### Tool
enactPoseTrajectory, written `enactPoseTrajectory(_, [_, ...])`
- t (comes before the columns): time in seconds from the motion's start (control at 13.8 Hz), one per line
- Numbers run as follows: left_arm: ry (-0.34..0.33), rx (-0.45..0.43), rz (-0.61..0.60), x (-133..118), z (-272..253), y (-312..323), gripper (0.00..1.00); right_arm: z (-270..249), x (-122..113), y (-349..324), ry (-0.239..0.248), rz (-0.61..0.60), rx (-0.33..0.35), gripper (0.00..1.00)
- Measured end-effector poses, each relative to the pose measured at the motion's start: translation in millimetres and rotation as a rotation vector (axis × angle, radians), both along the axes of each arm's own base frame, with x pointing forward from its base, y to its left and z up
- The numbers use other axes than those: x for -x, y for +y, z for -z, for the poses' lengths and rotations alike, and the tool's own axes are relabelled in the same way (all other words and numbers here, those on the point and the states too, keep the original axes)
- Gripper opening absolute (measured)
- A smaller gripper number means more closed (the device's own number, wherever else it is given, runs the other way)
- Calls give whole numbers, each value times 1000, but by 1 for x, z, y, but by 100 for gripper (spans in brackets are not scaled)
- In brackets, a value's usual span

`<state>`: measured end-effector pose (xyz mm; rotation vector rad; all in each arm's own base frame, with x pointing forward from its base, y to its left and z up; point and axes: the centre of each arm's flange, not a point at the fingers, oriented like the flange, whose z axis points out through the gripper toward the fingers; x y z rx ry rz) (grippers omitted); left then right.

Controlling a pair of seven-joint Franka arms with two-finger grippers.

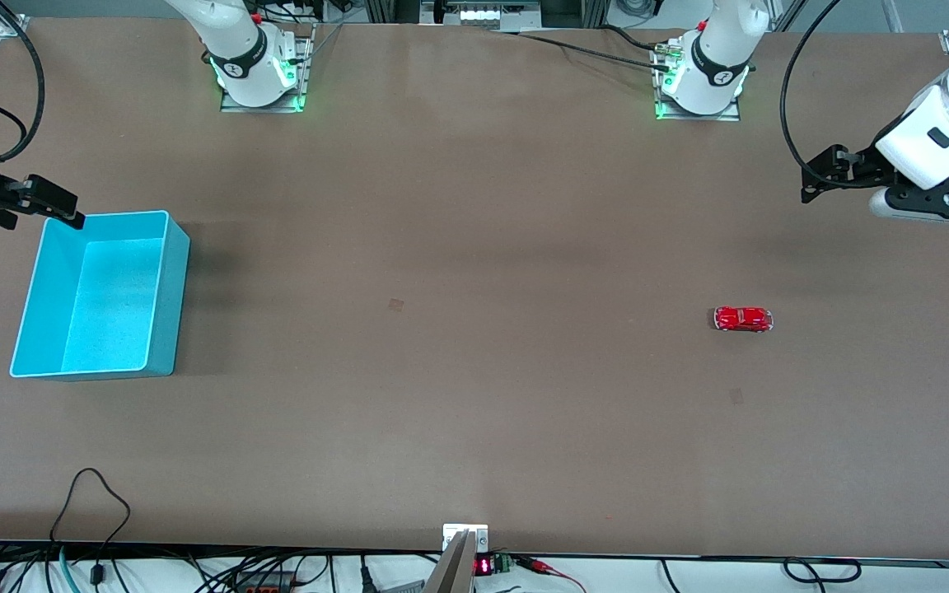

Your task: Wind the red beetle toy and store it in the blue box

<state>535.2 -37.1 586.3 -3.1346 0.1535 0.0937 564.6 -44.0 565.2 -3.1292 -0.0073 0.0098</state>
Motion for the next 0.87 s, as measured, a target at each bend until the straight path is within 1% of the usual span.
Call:
enactPoseTrajectory(0.51, [5, 0, 3, 1, 0, -2, 100, 0, 0, 0, 0, 0, 0, 100])
enactPoseTrajectory(0.58, [14, -1, 3, 2, 1, -2, 100, 0, 0, 0, 0, 0, 0, 100])
enactPoseTrajectory(0.72, [68, -5, 4, 8, 5, -2, 100, 0, 0, 0, 0, 1, 0, 100])
enactPoseTrajectory(0.87, [151, -11, 8, 17, 12, -3, 100, 0, 0, 0, 1, 1, 0, 100])
